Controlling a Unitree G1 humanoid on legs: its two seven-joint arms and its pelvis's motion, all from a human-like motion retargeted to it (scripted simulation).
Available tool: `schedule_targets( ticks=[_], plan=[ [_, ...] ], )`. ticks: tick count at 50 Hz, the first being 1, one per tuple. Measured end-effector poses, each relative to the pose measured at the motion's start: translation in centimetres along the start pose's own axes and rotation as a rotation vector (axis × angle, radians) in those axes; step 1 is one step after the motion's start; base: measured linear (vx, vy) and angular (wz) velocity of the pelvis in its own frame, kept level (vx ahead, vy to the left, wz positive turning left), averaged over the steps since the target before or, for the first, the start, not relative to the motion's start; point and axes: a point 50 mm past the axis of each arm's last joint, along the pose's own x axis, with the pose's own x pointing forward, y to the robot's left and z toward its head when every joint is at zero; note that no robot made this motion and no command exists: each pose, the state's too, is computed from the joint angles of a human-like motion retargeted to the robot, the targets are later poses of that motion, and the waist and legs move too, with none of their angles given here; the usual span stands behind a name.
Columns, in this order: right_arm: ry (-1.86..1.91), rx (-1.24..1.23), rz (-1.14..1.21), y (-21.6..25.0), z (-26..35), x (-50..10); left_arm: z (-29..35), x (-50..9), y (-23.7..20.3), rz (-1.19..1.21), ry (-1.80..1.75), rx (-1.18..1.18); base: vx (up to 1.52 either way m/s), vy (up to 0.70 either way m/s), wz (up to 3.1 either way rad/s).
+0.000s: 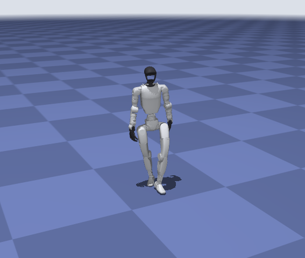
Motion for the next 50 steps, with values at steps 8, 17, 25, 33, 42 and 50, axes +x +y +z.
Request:
schedule_targets(
  ticks=[8,17,25,33,42,50],
  plan=[
    [-0.071,-0.179,0.005,-0.9,2.4,-0.6,-3.1,0.7,-1.6,-0.085,0.089,-0.019,0.54,0.16,-0.40],
    [-0.005,-0.210,-0.073,0.7,1.4,0.1,4.2,-1.2,1.6,0.085,-0.165,0.098,0.35,-0.02,-0.29],
    [0.132,-0.107,-0.080,2.1,-3.0,0.6,13.5,-6.2,4.1,0.329,-0.429,0.351,0.31,0.19,0.50],
    [0.268,0.003,0.010,3.9,-7.0,0.5,19.0,-10.6,4.2,0.389,-0.651,0.385,0.35,0.02,0.48],
    [0.333,-0.008,0.070,4.4,-8.9,0.3,15.1,-6.9,2.7,0.304,-0.597,0.305,0.51,-0.04,0.18],
    [0.139,-0.030,0.005,2.3,-2.4,0.6,7.4,-2.2,1.7,0.200,-0.336,0.186,0.39,-0.17,-0.67]
  ],
)
